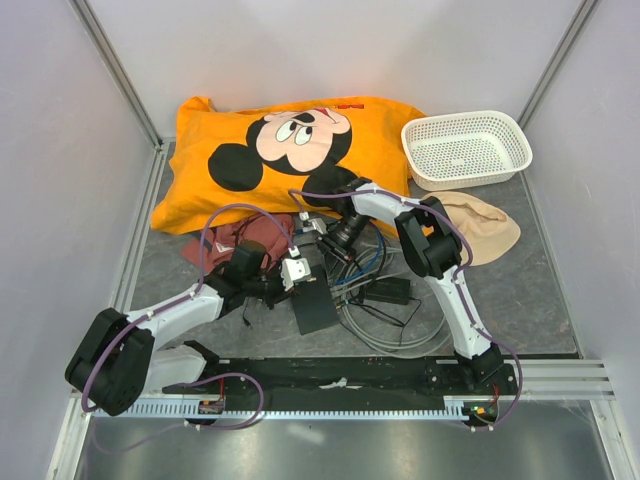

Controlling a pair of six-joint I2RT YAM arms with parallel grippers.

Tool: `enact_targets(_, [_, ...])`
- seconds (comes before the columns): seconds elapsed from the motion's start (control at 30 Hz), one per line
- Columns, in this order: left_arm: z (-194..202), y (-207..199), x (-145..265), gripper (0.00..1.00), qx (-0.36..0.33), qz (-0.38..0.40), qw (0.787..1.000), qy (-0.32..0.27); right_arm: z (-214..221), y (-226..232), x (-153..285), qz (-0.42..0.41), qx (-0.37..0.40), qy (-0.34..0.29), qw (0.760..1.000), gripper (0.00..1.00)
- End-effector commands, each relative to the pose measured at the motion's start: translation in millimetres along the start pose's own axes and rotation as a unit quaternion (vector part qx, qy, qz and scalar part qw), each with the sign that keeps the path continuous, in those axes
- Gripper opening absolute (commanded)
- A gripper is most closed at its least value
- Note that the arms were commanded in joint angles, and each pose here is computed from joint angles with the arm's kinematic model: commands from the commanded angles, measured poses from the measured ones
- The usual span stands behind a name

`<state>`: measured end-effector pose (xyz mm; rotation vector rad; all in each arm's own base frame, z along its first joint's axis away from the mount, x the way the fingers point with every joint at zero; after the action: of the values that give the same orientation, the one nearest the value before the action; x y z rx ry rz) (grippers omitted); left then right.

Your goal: Pull the plug from the switch port

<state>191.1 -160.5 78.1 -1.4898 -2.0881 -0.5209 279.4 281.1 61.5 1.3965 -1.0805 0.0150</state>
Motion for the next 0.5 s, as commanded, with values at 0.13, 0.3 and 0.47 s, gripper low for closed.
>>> enact_targets(0.13, [42.3, -11.3, 5.0, 0.01, 0.035, 0.006, 0.996, 0.087, -8.5, -5.0, -9.1, 0.016, 0.030, 0.010, 0.999, 0.40])
enact_targets(0.3, [42.6, -11.4, 4.8, 0.02, 0.035, 0.006, 0.996, 0.087, -8.6, -8.3, -10.5, 0.020, 0.025, 0.013, 0.999, 0.32])
enact_targets(0.47, [42.2, -11.4, 4.7, 0.01, 0.035, 0.007, 0.996, 0.086, -6.7, -13.5, -11.4, 0.032, 0.023, 0.022, 0.999, 0.23])
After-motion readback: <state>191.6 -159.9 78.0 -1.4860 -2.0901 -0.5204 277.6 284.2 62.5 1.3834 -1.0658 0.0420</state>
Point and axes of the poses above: each gripper's point midway between its finger pads, its own x axis back along the fingers, its own y axis along the line the jaws close on, z = x × y, the point moved 6 cm from there along x, back along the fingers, and after that the axes turned 3 degrees about x, right-handed, at the moved point
